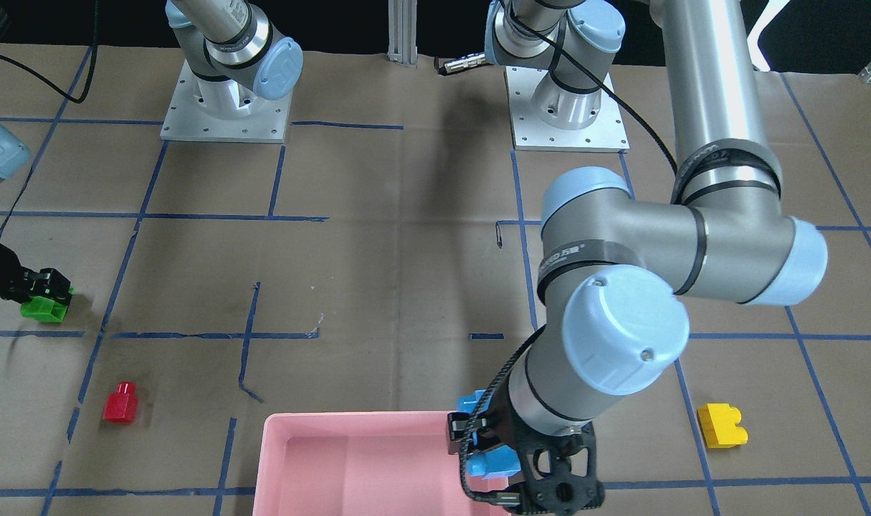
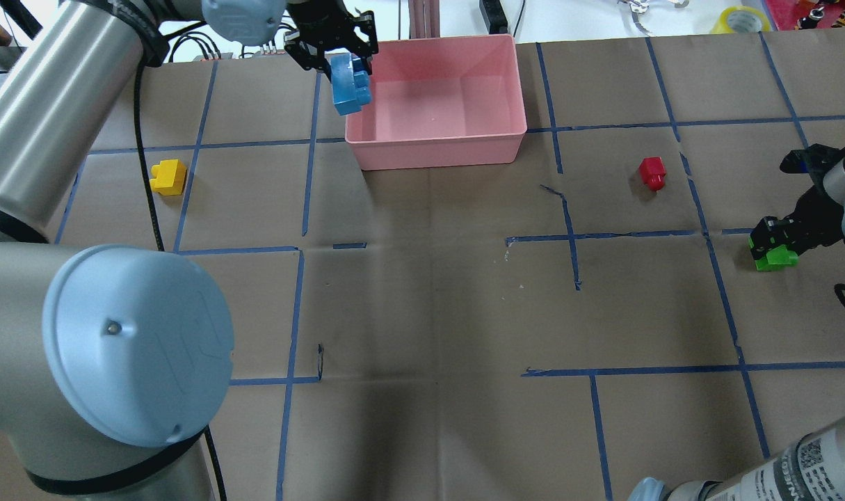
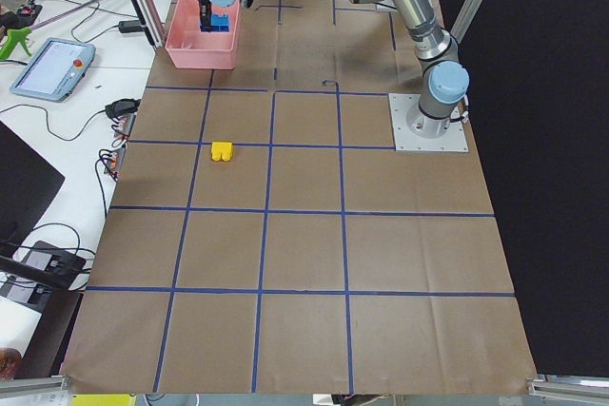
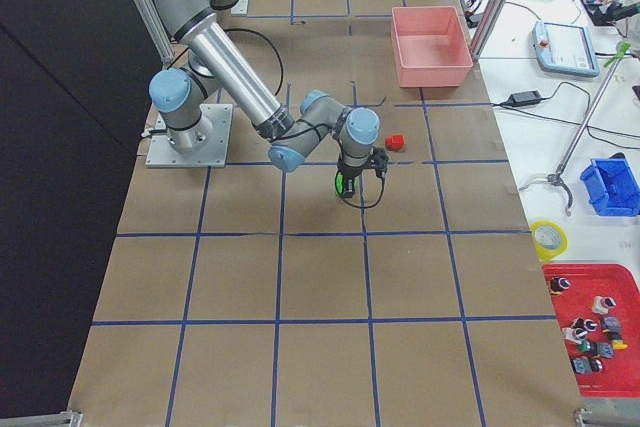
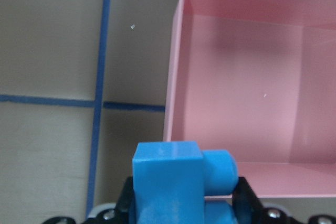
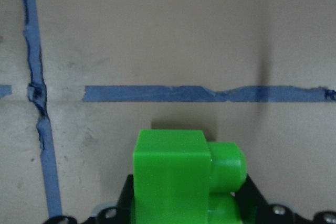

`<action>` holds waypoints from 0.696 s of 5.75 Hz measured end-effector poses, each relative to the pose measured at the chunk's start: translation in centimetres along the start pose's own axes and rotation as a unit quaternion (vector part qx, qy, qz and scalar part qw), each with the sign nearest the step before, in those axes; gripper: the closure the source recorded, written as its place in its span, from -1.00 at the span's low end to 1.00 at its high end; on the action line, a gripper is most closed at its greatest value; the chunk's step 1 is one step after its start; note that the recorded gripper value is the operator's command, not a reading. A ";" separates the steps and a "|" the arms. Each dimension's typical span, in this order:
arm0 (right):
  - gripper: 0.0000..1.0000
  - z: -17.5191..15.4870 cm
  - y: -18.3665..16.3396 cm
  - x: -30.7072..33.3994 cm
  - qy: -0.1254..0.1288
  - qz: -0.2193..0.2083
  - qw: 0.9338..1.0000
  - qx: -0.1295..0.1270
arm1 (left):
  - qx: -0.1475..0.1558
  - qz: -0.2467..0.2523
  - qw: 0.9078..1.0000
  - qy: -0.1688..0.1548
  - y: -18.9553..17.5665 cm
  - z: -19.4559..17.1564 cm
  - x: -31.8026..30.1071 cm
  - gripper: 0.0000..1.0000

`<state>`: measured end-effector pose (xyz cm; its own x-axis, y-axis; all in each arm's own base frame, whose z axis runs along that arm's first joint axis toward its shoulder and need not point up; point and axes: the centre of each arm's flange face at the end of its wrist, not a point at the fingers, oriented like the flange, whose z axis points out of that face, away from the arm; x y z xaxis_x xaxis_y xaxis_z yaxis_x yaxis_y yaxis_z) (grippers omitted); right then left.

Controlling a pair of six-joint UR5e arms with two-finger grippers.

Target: Put all blocks into box

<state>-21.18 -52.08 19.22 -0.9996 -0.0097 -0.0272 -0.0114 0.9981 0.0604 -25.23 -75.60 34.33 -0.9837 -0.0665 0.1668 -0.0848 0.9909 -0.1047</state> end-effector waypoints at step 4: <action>0.91 -9.4 -3.9 -0.9 0.003 -0.038 0.998 0.044 | 0.047 0.009 0.999 0.012 -2.4 4.6 2.2 -0.97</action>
<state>-20.53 -56.57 28.43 -0.9960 -0.0859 -0.0231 -0.0851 0.9959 -0.0302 -27.93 -78.68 30.49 -0.9813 -0.0457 0.1872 -0.0836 0.9762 -0.1999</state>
